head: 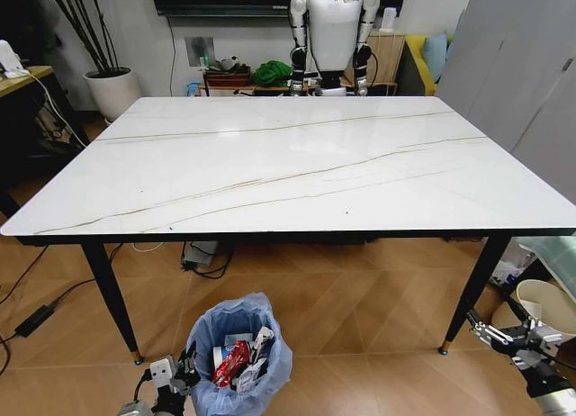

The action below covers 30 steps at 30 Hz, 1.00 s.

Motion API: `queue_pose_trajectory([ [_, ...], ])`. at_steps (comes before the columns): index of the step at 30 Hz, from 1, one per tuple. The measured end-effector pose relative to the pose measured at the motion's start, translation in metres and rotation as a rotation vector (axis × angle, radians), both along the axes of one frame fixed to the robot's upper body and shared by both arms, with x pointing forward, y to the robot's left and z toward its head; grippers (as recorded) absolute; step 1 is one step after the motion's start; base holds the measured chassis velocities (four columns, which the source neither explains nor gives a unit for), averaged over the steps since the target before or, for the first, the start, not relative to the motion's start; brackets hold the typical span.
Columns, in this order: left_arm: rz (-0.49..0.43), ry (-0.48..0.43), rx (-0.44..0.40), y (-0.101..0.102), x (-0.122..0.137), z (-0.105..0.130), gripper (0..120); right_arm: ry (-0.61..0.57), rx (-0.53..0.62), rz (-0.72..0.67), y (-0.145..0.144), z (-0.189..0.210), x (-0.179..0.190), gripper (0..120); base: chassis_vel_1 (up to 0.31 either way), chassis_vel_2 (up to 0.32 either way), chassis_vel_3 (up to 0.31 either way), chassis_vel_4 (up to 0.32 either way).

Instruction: Pick up the trash bin and place the trash from the table into it.

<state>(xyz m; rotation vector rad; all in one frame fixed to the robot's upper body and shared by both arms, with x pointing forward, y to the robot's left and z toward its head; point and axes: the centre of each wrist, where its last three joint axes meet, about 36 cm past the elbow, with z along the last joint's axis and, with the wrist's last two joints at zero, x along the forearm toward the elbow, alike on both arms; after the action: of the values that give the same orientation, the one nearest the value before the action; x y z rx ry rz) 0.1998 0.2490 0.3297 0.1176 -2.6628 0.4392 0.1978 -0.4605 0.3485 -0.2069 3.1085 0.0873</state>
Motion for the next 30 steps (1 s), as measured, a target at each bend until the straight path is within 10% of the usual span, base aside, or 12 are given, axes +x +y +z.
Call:
queue_pose_trajectory([
  [30, -0.027, -0.042, 0.004, -0.008, -0.012, 0.032, 0, 0.0, 0.0, 0.0, 0.0, 0.0, 0.0, 100, 0.0, 0.0, 0.0, 0.0],
])
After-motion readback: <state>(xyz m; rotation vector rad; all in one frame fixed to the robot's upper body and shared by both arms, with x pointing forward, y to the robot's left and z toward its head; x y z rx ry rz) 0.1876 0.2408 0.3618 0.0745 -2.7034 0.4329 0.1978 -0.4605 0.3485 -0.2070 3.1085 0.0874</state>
